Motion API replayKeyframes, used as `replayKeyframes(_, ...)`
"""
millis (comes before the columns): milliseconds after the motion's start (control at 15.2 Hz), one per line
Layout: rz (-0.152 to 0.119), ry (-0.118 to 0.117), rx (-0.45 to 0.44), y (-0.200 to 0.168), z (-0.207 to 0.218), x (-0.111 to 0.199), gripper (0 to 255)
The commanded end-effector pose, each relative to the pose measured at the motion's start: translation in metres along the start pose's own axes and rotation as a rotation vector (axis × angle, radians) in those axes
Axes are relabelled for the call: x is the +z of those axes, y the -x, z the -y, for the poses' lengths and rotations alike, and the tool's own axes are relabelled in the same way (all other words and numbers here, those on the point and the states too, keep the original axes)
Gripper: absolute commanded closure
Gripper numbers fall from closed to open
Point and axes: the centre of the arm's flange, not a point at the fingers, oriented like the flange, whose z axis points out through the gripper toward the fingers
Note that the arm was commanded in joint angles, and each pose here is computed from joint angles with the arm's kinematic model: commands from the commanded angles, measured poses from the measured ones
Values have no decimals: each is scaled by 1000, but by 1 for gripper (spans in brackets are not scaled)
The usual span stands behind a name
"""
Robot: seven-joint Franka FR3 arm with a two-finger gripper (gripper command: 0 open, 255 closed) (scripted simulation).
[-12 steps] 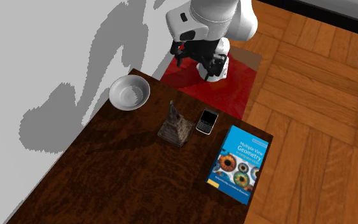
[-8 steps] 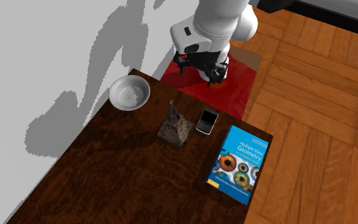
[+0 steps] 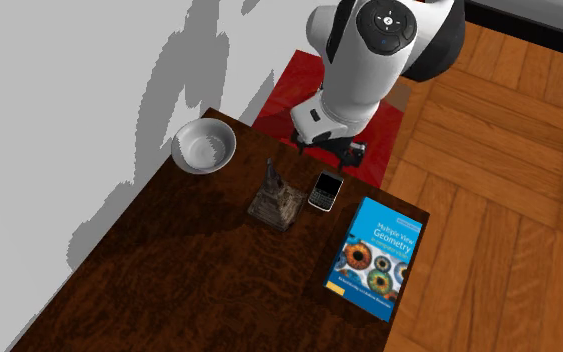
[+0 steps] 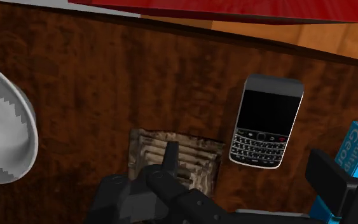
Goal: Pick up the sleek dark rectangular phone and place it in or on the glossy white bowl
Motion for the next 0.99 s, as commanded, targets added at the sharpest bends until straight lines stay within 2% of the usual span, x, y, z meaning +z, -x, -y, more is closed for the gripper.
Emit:
replayKeyframes(0,-4,-8,-19,-2,13,22,0)
replayKeyframes(264,-7,-22,-56,-7,40,66,0)
replayKeyframes(792,-7,-23,-60,-8,44,110,0)
replayKeyframes(924,-7,-23,-60,-8,44,110,0)
